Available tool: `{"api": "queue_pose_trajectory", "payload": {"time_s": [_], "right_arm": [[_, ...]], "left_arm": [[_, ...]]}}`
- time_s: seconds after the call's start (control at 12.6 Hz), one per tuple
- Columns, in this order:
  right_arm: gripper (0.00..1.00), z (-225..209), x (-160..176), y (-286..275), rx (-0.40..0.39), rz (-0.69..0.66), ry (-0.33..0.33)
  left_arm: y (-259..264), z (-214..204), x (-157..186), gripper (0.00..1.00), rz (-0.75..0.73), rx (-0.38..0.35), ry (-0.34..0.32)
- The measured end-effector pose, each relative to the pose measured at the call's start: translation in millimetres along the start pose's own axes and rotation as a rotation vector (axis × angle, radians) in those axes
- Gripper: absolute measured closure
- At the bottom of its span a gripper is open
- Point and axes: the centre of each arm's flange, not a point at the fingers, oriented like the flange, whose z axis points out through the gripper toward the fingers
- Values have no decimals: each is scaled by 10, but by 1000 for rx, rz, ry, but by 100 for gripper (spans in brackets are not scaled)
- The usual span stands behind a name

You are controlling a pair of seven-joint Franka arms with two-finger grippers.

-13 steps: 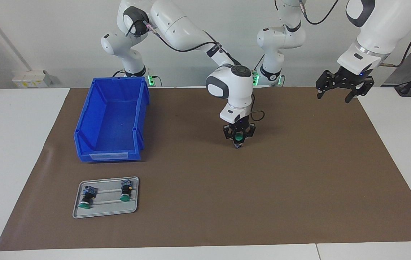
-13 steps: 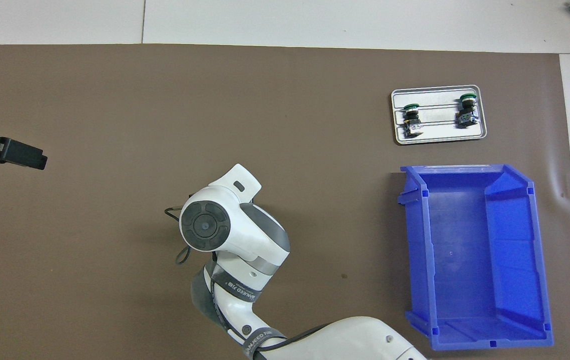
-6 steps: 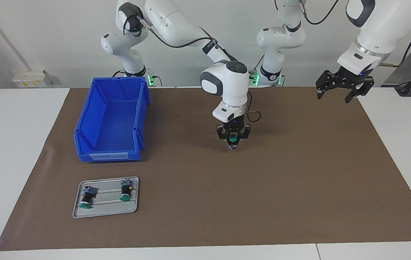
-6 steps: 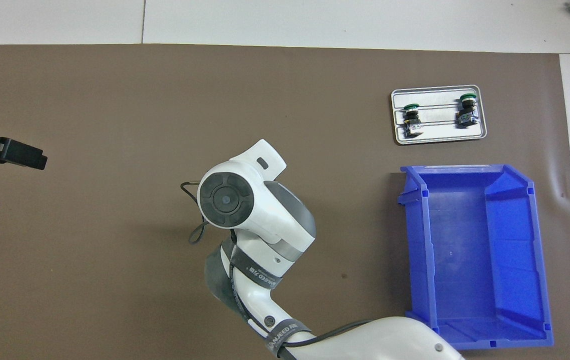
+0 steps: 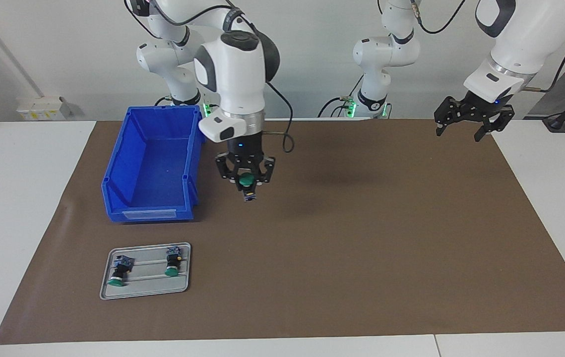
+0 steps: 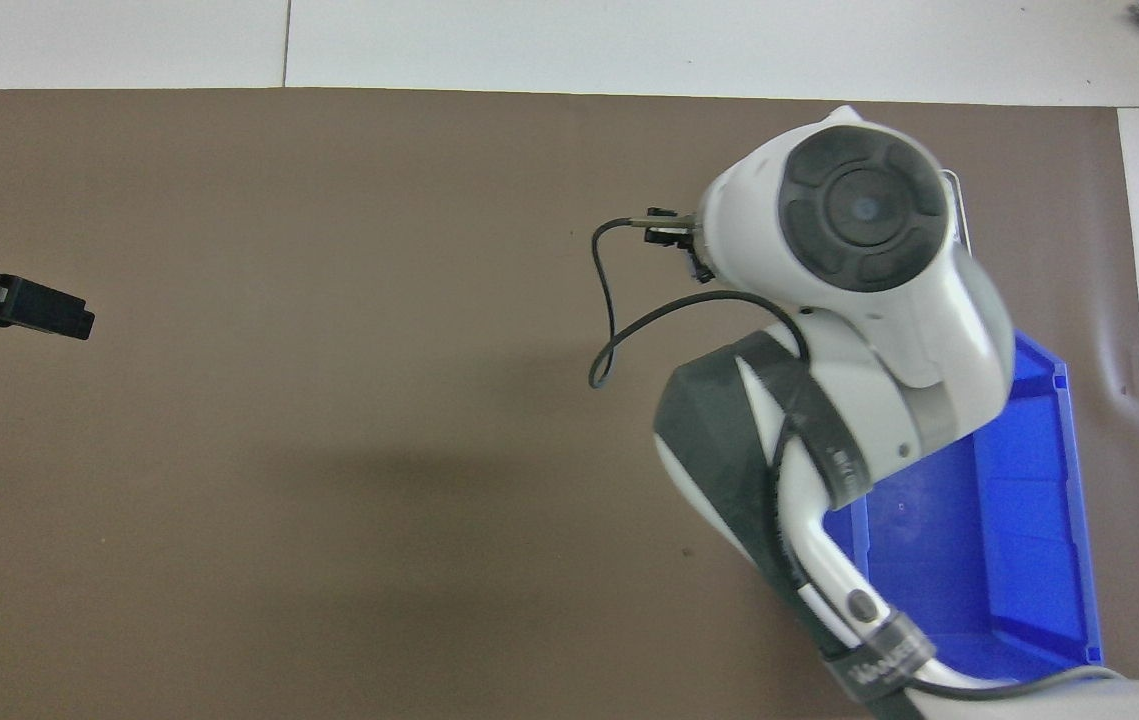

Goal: Place and press button with both arms
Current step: 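Carry the part with the right gripper into the blue bin and release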

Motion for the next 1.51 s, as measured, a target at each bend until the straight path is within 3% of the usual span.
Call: {"api": "queue_pose_trajectory", "payload": {"time_s": [0.16, 0.32, 0.71, 1.19, 1.51], "right_arm": [[67, 60, 95, 874, -32, -81, -33], [67, 206, -29, 1497, -26, -102, -90], [67, 1074, -851, 2394, 11, -142, -118], [67, 1666, -1501, 2493, 43, -108, -82], [67, 1737, -1591, 2495, 44, -107, -95]], "left_arm": [[0, 0, 0, 0, 0, 0, 0], [0, 0, 0, 0, 0, 0, 0], [0, 0, 0, 0, 0, 0, 0], [0, 0, 0, 0, 0, 0, 0], [0, 0, 0, 0, 0, 0, 0]]}}
